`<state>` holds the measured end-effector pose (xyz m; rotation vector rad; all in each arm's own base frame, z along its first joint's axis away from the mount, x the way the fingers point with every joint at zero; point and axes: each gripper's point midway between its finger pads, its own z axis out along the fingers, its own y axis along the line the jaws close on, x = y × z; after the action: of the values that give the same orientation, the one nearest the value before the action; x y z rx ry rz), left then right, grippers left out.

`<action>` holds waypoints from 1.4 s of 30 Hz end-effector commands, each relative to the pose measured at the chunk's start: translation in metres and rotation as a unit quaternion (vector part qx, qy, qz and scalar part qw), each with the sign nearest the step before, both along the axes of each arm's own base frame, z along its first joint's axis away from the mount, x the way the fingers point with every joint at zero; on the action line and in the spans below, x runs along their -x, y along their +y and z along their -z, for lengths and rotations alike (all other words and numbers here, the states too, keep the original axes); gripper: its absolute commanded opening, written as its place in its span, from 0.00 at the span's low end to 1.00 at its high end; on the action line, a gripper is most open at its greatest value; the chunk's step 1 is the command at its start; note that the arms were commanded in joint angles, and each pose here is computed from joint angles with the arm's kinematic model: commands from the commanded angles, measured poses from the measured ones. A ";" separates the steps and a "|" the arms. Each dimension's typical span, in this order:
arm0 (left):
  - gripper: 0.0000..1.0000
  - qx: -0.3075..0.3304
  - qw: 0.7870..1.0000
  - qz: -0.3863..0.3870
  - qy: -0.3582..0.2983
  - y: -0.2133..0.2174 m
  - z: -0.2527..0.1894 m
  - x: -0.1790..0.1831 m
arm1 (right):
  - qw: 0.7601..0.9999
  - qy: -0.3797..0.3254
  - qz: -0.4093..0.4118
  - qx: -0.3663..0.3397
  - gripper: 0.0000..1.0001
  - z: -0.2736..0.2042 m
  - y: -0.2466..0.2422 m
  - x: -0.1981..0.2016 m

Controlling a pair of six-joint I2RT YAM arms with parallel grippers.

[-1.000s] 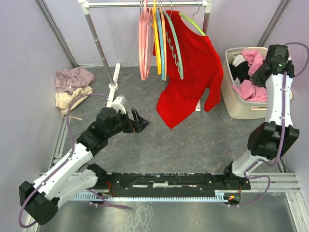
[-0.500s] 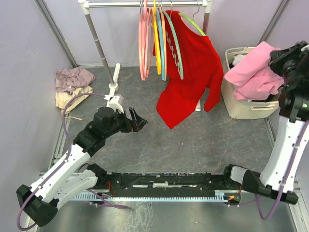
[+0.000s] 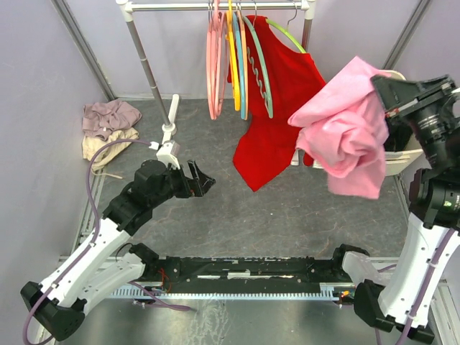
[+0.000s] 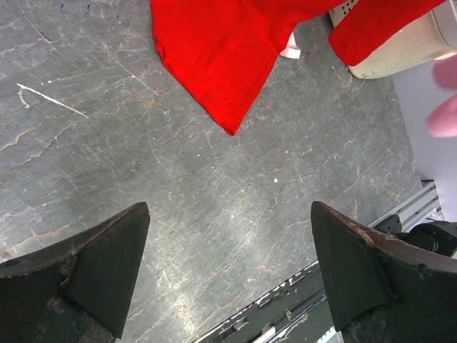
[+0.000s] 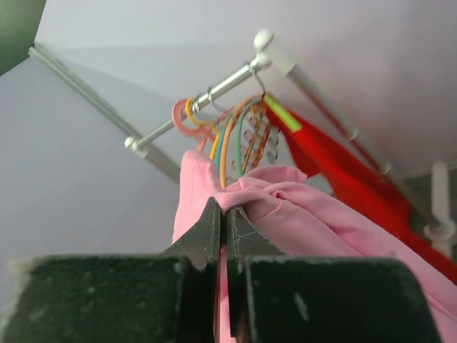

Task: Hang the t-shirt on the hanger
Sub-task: Place the T-shirt at the center of the board.

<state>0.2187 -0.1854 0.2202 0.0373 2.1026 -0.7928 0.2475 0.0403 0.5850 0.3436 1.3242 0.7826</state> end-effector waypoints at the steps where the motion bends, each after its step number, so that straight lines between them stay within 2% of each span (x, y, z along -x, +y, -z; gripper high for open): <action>1: 1.00 0.011 0.999 -0.002 -0.035 0.003 -0.030 0.001 | 0.993 0.019 -0.105 -0.048 0.02 0.017 0.031 0.009; 9: 1.00 0.016 0.999 0.000 -0.045 0.010 -0.036 0.011 | 0.974 0.163 -0.140 -0.069 0.02 0.138 0.048 0.004; 14: 1.00 0.016 0.999 -0.004 -0.040 0.013 -0.035 0.015 | 0.951 0.270 -0.144 -0.049 0.02 0.226 0.058 -0.011; 19: 1.00 0.016 0.999 -0.011 -0.034 0.017 -0.033 0.018 | 0.923 0.338 -0.180 -0.033 0.02 0.285 0.095 -0.011; 26: 1.00 0.010 0.999 -0.027 -0.034 0.028 -0.037 0.025 | 0.916 0.341 -0.208 0.028 0.02 0.291 0.143 0.029; 32: 1.00 0.011 0.998 -0.038 -0.041 0.034 -0.049 0.026 | 0.896 0.349 -0.263 0.086 0.02 0.310 0.214 0.059; 37: 1.00 0.008 0.997 -0.054 -0.049 0.044 -0.060 0.030 | 0.882 0.345 -0.292 0.131 0.01 0.327 0.280 0.057; 42: 0.99 0.005 0.996 -0.072 -0.051 0.056 -0.066 0.037 | 0.883 0.317 -0.300 0.170 0.01 0.312 0.322 0.032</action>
<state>0.1859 -0.1403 0.2659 -0.0379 2.0274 -0.7119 0.1796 0.3261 0.2049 -0.1067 2.4440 0.8868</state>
